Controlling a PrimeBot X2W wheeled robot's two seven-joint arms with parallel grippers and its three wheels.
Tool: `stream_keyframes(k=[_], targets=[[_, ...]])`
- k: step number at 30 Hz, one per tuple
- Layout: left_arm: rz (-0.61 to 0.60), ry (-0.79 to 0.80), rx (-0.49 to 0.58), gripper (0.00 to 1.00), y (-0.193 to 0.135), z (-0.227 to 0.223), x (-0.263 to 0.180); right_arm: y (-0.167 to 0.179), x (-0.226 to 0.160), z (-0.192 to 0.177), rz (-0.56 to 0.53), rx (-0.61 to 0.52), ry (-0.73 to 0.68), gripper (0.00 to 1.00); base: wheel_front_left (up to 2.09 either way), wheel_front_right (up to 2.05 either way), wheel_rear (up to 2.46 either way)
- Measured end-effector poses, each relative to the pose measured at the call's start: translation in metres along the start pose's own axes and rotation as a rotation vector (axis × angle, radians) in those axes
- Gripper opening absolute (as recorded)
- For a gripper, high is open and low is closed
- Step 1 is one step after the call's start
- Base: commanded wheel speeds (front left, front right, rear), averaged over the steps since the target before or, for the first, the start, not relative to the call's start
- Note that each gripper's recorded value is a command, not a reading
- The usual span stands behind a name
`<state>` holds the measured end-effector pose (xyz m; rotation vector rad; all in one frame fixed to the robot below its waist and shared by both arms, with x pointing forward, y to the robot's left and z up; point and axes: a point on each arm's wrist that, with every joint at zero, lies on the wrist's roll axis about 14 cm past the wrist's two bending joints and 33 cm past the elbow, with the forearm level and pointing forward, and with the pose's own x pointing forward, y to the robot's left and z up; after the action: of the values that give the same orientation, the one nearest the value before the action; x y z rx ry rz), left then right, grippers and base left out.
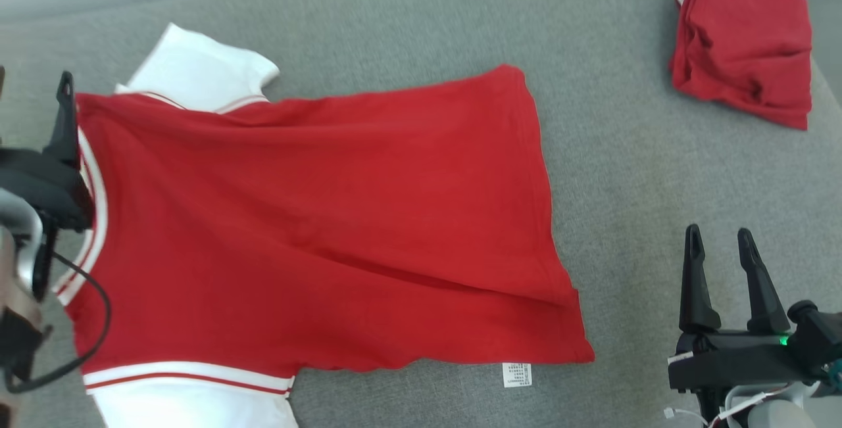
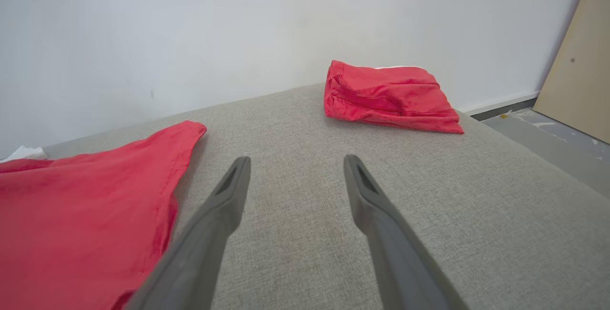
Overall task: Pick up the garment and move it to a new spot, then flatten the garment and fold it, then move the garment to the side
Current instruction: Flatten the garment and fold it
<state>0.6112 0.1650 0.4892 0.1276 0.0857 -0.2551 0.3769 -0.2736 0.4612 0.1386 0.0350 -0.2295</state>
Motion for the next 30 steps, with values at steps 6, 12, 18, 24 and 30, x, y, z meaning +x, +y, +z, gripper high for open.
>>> stream_keyframes(k=[6,12,18,24,30], targets=[[0.052,-0.104,-0.035,1.00,0.007,0.028,-0.030,0.006,-0.009,0.010,0.029,0.008,-0.026,1.00,0.00,0.00,0.00],[0.097,-0.230,-0.060,1.00,0.013,0.060,-0.077,0.020,-0.015,0.017,0.080,0.020,-0.049,1.00,0.00,0.00,0.00],[0.168,-0.275,-0.078,1.00,0.022,0.062,-0.132,0.040,-0.016,0.022,0.147,0.030,-0.063,1.00,0.00,0.00,0.00],[0.234,-0.265,-0.101,1.00,0.026,0.047,-0.180,0.055,-0.021,0.022,0.202,0.032,-0.060,1.00,0.00,0.00,0.00],[0.256,-0.271,-0.108,1.00,0.019,0.042,-0.212,0.067,-0.023,0.026,0.244,0.034,-0.067,1.00,0.00,0.00,0.00]])
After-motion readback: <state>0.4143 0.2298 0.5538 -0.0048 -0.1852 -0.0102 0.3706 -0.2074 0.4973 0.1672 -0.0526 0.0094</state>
